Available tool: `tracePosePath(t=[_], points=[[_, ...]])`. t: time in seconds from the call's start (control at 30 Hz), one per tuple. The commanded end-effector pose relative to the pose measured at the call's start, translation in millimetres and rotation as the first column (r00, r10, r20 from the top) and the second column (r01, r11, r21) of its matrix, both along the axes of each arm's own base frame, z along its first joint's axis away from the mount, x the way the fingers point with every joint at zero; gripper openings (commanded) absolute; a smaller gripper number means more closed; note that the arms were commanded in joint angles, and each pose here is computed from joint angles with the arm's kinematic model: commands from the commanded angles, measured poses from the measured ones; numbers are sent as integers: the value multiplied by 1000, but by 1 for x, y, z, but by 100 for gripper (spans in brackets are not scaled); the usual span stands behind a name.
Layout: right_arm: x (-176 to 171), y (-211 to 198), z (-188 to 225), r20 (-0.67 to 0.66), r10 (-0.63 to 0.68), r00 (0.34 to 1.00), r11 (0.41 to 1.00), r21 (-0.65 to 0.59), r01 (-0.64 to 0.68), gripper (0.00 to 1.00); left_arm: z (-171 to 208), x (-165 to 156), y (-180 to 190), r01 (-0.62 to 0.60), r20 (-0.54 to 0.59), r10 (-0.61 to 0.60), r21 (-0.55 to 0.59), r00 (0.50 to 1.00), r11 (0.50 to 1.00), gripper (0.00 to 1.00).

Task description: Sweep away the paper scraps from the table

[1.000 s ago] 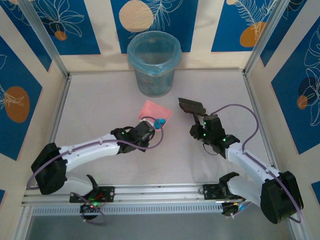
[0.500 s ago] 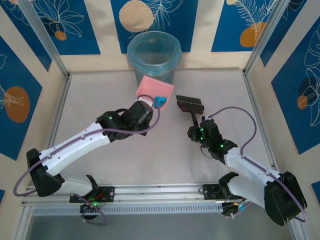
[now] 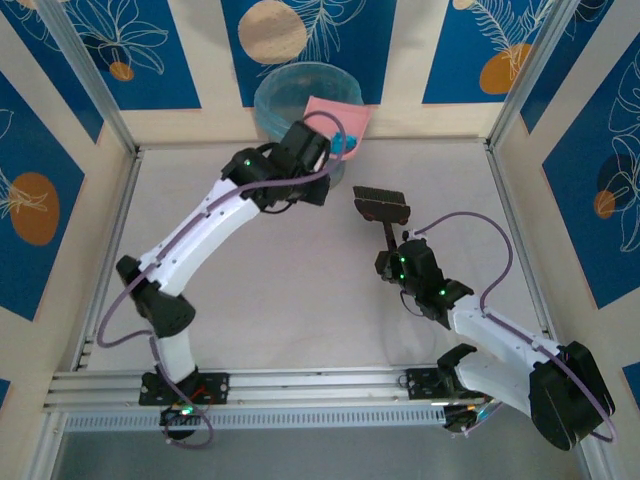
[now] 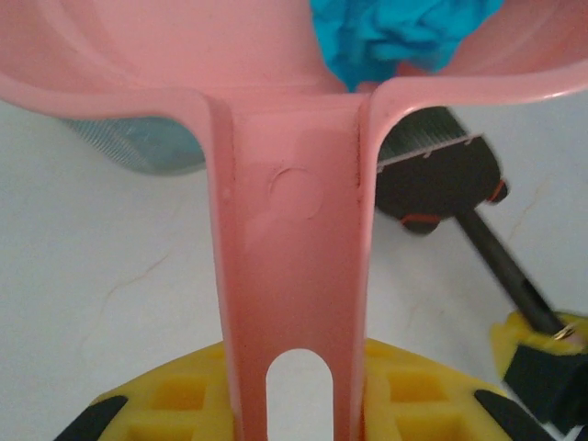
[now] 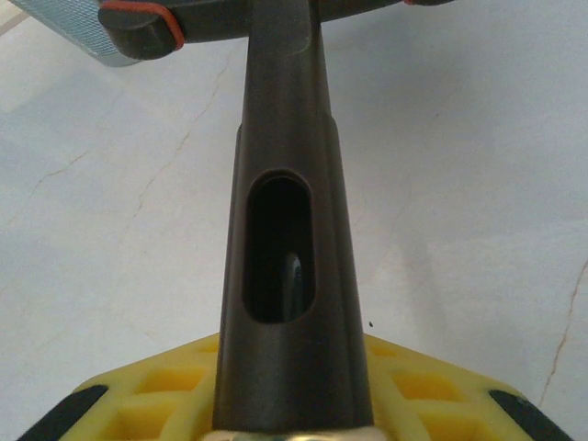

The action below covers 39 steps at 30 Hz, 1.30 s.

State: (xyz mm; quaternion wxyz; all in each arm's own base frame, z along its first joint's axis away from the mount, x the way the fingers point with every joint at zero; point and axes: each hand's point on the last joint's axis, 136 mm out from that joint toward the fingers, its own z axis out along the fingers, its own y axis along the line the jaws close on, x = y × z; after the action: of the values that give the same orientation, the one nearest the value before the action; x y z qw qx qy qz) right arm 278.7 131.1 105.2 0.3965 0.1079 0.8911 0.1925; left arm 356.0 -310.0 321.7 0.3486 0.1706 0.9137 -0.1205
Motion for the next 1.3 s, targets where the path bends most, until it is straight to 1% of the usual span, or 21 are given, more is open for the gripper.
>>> tracePosePath(t=[0.0,0.03,0.07,0.13,0.27,0.33,0.4,0.5,0.6,0.67,0.73,0.8,0.87,0.97,1.07,1.2,1.27], points=[[8,0,18,80,-9,997,1000,-8,9,0,18,7,-16,69,-43,-74,-104,996,992,0],[8,0,19,83,-6,997,1000,-7,7,0,20,14,-19,69,-51,-76,-128,996,989,0],[8,0,19,83,-5,997,1000,-8,5,0,30,22,-22,70,-41,-78,-170,996,983,0],[8,0,20,86,-2,996,1000,-9,3,0,38,36,-25,56,-57,-73,-250,996,967,0],[8,-4,22,97,-13,995,1000,-22,16,0,59,64,-24,28,-61,-60,-427,996,904,0],[8,-4,22,104,-13,995,1000,-27,16,0,68,76,-19,8,-56,-40,-484,998,875,0],[9,-5,23,109,-15,994,999,-35,19,0,77,84,-19,11,-59,-52,-547,997,837,0],[9,-7,22,114,-18,993,999,-47,23,0,86,94,-25,15,-88,-94,-647,992,763,0],[10,-7,23,120,-14,993,999,-45,20,0,93,106,-36,0,-119,-131,-738,984,675,0],[10,-7,24,123,-11,992,999,-50,17,0,97,115,-44,-25,-147,-152,-794,977,607,0],[10,-7,24,124,-7,992,998,-55,14,0,104,124,-52,-37,-152,-171,-842,973,538,0],[10,-7,26,129,-5,992,998,-63,13,0,111,131,-59,-58,-160,-181,-881,970,469,0],[10,-9,27,134,-10,991,997,-73,20,0,116,138,-61,-73,-160,-171,-901,972,428,0],[10,-12,27,139,-16,990,996,-80,28,0,116,148,-59,-106,-170,-130,-911,977,400,0],[11,-12,28,143,-18,990,996,-83,30,0,113,157,-58,-133,-181,-107,-926,978,353,0],[10,-13,27,142,-19,990,996,-88,32,0,113,163,-59,-142,-181,-103,-942,978,304,0],[11,-14,28,145,-23,989,995,-90,36,0,114,167,-60,-149,-182,-102,-951,978,269,0]])
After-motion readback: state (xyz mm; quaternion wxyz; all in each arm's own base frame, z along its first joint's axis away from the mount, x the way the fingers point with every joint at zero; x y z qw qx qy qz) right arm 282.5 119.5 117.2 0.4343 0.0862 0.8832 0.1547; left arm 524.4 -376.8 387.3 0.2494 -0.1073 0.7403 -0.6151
